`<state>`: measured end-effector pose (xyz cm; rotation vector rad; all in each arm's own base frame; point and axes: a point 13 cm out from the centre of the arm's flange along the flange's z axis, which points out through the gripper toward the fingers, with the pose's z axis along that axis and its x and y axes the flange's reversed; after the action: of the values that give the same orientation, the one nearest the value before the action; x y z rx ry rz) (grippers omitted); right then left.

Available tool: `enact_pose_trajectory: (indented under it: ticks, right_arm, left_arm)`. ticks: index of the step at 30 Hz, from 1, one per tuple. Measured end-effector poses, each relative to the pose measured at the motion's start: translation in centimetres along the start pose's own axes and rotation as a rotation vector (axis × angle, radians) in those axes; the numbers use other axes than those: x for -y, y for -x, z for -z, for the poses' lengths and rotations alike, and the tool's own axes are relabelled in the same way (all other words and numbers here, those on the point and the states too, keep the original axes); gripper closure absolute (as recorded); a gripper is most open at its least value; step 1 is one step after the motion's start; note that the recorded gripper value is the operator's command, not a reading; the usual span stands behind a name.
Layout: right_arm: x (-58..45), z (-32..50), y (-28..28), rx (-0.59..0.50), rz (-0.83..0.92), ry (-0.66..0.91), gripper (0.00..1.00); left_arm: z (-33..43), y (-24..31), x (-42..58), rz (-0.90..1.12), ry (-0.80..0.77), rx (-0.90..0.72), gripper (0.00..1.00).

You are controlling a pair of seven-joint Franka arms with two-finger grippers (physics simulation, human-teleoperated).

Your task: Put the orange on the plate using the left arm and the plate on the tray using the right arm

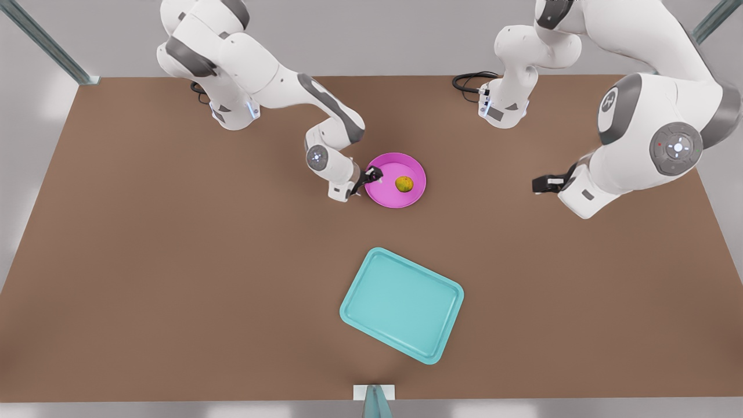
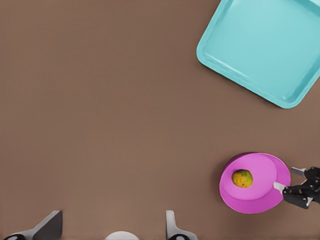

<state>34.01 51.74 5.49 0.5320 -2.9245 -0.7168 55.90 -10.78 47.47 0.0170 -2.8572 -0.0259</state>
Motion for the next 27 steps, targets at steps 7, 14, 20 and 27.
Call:
enact_pose_trajectory:
  ticks: [7, 14, 20, 27]
  right_arm:
    - [0.3, -1.1, -0.7, -0.009, -0.002, -0.003, 0.55]
    - [0.0, -1.1, -0.7, -0.005, 0.008, -0.005, 0.79]
    - [-1.1, 0.6, 0.6, 0.027, 0.022, 0.008, 0.79]
    - [1.7, 8.8, 9.9, 0.164, -0.068, 0.058, 0.79]
  left_arm:
    - [-0.4, 0.8, -0.3, -0.02, 0.0, 0.006, 0.0]
    - [-0.8, 1.7, -0.9, -0.028, -0.003, 0.011, 0.0]
    - [0.2, 1.8, -0.9, -0.042, -0.008, 0.043, 0.0]
    - [0.1, 2.4, -0.6, -0.058, -0.012, 0.053, 0.0]
